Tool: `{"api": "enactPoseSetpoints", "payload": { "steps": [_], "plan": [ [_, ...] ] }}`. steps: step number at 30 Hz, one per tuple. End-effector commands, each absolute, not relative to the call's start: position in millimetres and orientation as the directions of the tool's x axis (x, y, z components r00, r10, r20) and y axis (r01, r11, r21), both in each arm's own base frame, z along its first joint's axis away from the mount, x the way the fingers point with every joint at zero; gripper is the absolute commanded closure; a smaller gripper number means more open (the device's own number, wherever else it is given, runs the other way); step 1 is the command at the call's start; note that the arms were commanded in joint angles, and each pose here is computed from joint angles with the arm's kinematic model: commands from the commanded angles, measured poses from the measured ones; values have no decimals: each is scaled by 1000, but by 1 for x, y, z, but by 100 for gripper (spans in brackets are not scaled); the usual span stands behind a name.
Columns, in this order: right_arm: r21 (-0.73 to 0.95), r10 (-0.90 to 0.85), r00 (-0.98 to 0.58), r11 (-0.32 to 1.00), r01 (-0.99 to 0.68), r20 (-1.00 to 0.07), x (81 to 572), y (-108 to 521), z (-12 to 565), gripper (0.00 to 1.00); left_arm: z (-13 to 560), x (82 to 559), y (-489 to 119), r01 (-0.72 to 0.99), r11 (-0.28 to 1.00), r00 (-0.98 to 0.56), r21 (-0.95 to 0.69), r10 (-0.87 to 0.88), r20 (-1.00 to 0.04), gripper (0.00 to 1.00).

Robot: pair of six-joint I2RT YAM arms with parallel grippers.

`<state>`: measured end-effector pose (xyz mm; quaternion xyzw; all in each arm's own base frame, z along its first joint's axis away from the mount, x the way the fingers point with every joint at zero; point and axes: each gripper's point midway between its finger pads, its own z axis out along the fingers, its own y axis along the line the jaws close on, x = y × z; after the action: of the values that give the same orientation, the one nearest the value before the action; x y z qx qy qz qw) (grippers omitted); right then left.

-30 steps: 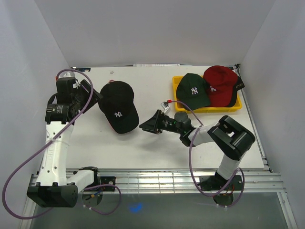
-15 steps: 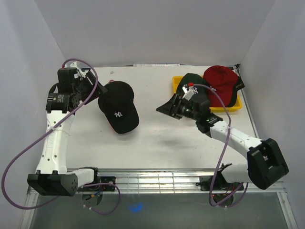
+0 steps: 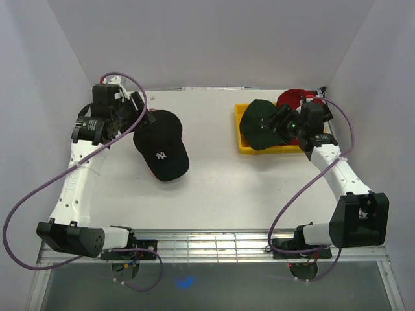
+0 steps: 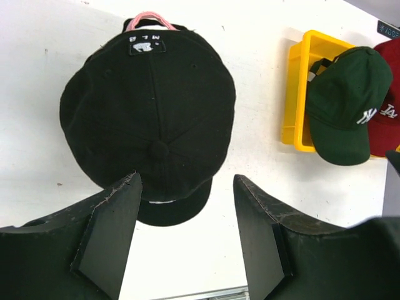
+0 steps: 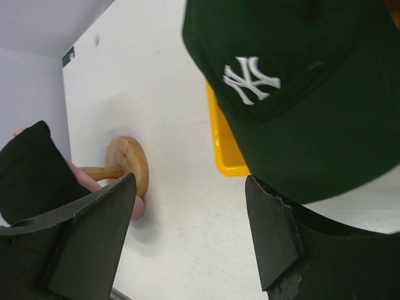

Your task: Stack the hats

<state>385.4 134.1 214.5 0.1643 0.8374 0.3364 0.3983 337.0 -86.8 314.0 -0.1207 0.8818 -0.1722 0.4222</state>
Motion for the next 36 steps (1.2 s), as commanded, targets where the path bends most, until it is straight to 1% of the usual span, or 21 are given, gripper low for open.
{"api": "enactPoseSetpoints", "payload": {
  "steps": [1, 4, 11, 16, 17, 19, 21, 24, 27, 30, 33, 34, 35, 36],
  "plan": [
    [680, 586, -622, 725, 114, -520, 370, 116, 196, 24, 334, 339, -85, -46, 917, -576, -397, -349, -739, 29],
    [682, 629, -574, 714, 159, -524, 364, 106, 197, 21, 335, 339, -89, -34, 908, -581, -417, -357, -731, 29],
    [701, 676, -575, 675, 232, -461, 352, 105, 164, 20, 335, 344, -84, -70, 906, -560, -417, -381, -736, 28],
    [708, 691, -582, 657, 259, -429, 358, 107, 151, 20, 335, 347, -84, -80, 900, -549, -429, -399, -734, 28],
    [722, 695, -571, 650, 238, -438, 363, 108, 155, 20, 335, 347, -85, -78, 899, -551, -430, -399, -733, 27],
    [737, 715, -564, 626, 253, -414, 365, 110, 149, 20, 333, 347, -85, -83, 899, -553, -431, -401, -730, 28],
    [757, 724, -541, 614, 224, -428, 374, 111, 155, 19, 333, 348, -84, -88, 900, -550, -427, -401, -732, 28],
    [765, 736, -533, 602, 230, -418, 382, 112, 150, 20, 331, 348, -80, -99, 905, -548, -413, -396, -737, 27],
    [788, 761, -533, 562, 254, -371, 386, 116, 135, 20, 329, 346, -80, -102, 907, -554, -408, -392, -735, 27],
    [818, 784, -507, 525, 236, -357, 388, 117, 135, 21, 331, 345, -80, -98, 907, -551, -409, -392, -737, 27],
    [847, 811, -469, 488, 213, -349, 392, 117, 135, 23, 330, 345, -74, -121, 913, -539, -390, -391, -746, 27],
    [859, 816, -452, 479, 182, -359, 397, 117, 142, 26, 329, 344, -73, -122, 914, -540, -387, -388, -747, 27],
    [863, 821, -447, 472, 180, -356, 398, 117, 142, 31, 329, 344, -73, -124, 915, -539, -384, -387, -748, 27],
    [867, 823, -446, 467, 175, -352, 399, 118, 143, 34, 329, 343, -71, -126, 916, -537, -382, -387, -750, 27]
  ]
}}
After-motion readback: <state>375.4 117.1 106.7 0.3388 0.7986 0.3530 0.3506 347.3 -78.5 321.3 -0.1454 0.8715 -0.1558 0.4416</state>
